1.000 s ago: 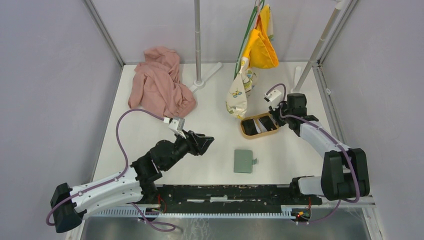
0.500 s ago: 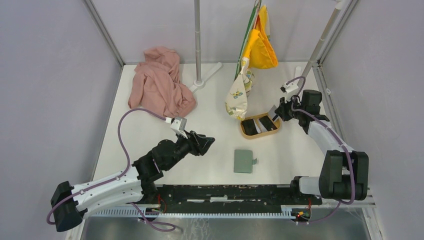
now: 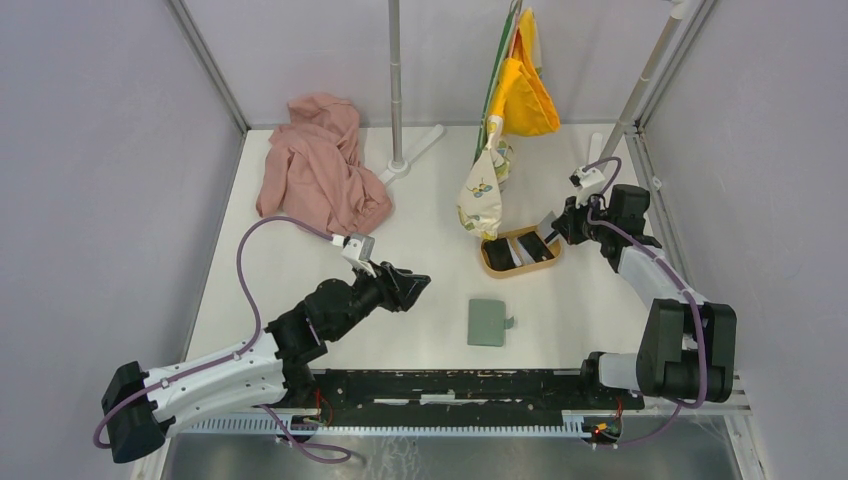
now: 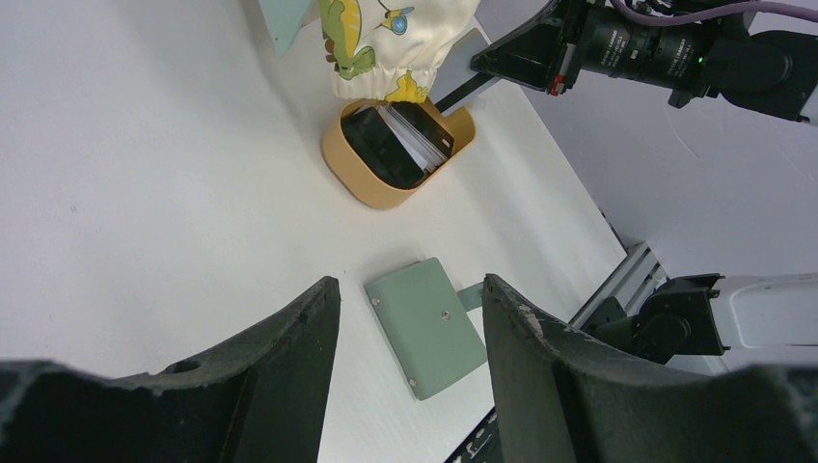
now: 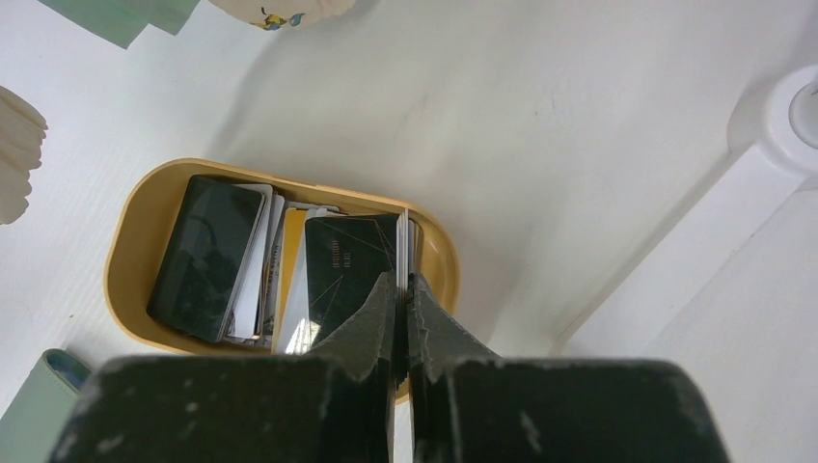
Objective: Put the credit cards into the card holder
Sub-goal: Pick up the credit card from the storage box.
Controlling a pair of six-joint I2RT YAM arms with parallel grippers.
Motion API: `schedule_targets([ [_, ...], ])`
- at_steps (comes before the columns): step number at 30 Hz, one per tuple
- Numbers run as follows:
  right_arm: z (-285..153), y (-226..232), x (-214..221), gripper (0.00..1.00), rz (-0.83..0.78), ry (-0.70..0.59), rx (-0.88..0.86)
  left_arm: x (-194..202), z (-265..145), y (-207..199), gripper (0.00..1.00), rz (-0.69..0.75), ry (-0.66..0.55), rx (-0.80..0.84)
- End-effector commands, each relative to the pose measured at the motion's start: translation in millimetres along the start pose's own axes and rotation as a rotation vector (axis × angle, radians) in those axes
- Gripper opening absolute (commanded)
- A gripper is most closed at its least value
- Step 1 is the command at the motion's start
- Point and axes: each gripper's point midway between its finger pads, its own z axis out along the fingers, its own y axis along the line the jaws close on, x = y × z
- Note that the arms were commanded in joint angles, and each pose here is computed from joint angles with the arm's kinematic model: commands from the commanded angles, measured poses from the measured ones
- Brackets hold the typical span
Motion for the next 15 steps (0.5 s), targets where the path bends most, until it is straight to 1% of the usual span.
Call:
schedule_targets([
  [1, 3.7, -7.0, -2.6, 0.06, -0.024, -0.006, 0.015, -17.3, -0.5, -15.4, 0.62, -0.032, -0.054, 0.052],
  [5, 6.8, -9.0, 2.3, 0.08, -0.013, 0.009, 0.014, -17.5, -2.5, -13.9, 0.62, -0.036, -0.059, 0.051],
  [9, 9.0, -6.9, 15.1, 0.12, 0.022, 0.052, -0.006, -18.6, -3.7, -13.5, 0.62, -0.037, -0.063, 0.05],
  [15, 12.0, -5.8, 23.2, 0.2, 0.081, 0.076, -0.049, -19.4, -3.9, -14.4, 0.62, -0.036, -0.064, 0.052],
])
